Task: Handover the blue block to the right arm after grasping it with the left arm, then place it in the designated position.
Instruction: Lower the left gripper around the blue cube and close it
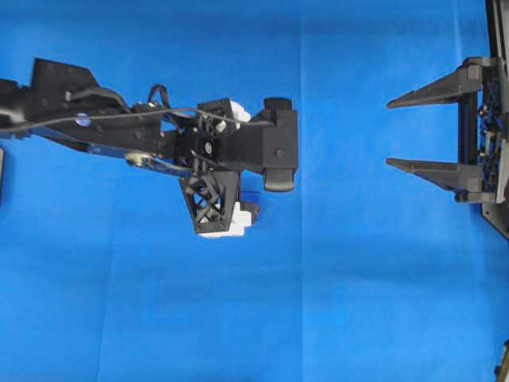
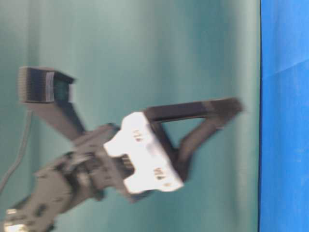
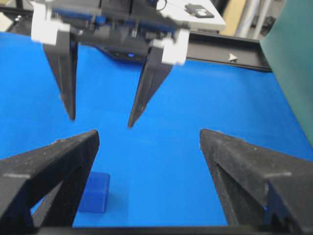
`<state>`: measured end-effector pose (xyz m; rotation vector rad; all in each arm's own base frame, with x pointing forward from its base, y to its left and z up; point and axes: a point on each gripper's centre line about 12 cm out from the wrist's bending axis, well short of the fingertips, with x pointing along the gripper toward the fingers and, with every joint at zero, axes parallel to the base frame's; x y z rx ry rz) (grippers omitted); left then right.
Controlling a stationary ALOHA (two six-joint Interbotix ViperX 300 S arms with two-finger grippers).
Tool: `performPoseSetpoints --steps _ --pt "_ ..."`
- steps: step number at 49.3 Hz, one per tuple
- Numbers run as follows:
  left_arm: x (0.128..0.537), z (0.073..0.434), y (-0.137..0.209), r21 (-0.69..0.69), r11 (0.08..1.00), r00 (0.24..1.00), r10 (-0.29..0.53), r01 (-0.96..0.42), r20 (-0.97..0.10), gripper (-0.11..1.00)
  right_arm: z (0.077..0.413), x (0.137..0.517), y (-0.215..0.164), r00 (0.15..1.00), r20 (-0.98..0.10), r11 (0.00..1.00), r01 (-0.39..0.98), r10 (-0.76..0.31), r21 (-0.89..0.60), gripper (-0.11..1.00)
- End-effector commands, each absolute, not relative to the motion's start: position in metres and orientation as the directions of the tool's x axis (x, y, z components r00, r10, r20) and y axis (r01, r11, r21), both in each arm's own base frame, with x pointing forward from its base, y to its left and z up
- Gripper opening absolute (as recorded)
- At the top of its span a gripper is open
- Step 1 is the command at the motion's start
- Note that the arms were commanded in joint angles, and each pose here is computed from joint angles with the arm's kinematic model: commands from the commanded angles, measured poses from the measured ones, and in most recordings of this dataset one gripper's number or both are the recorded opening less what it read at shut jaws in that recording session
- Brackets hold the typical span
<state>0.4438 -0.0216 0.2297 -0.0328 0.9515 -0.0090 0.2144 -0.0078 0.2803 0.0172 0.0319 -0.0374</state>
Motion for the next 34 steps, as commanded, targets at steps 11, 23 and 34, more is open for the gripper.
performPoseSetpoints --steps 11,23,34 --pt "0.451 0.196 -0.028 -0.031 0.999 0.616 -0.032 0.011 -0.787 0.93 0.29 0.218 -0.012 0.998 -0.008 0.998 0.056 -0.056 0.018 0.97" --pt "0.449 0.152 -0.026 -0.031 1.0 0.576 -0.028 0.005 -0.817 0.93 0.287 0.221 -0.013 0.998 -0.021 0.998 0.06 -0.059 0.02 0.97" --pt "0.45 0.124 -0.027 -0.028 1.0 0.537 -0.027 0.007 -0.843 0.93 0.286 0.221 -0.013 0.998 -0.025 0.998 0.058 -0.058 0.021 0.97"
